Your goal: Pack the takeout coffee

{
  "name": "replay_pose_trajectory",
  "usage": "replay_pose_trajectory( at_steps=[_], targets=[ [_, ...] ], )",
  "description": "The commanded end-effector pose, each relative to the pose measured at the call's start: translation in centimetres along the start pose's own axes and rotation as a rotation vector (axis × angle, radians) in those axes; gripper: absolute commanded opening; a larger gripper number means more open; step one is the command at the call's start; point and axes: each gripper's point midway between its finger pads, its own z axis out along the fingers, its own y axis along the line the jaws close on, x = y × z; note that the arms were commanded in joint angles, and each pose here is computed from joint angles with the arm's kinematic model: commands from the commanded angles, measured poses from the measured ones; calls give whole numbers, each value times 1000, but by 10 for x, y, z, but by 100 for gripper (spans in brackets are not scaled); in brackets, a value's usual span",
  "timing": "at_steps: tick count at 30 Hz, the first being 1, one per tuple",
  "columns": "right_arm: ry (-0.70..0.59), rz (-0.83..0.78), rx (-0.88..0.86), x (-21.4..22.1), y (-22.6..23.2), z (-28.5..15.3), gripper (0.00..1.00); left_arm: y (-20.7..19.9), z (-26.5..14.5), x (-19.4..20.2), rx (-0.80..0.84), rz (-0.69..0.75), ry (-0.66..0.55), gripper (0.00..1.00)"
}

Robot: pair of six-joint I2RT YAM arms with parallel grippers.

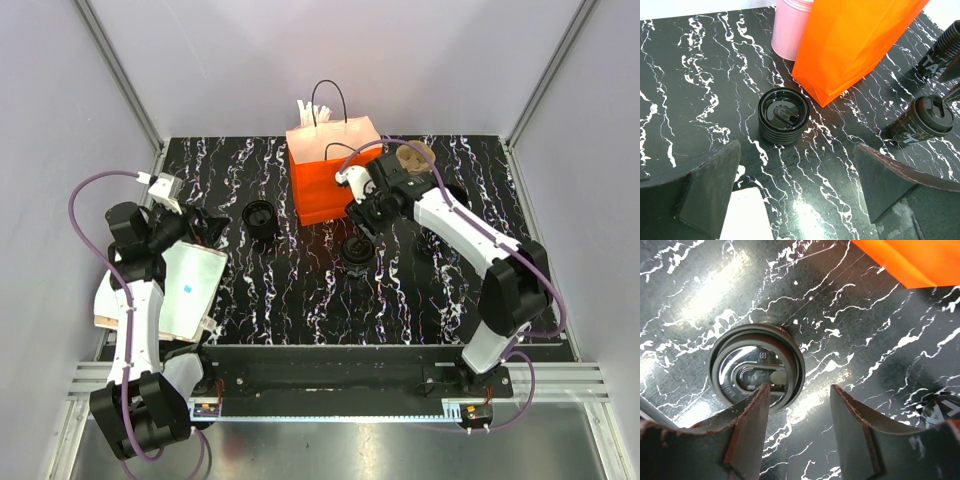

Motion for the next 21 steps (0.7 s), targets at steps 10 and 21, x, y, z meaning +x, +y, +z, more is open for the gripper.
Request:
replay_pose_trajectory(
  at_steps=[10, 21],
  targets=[
    [-161, -35, -94, -21, 29, -72, 88, -58, 11, -8, 275, 116, 8, 99],
    [-255, 285, -386, 5, 31, -49, 100, -138, 70, 0, 493, 187, 201, 99]
  ],
)
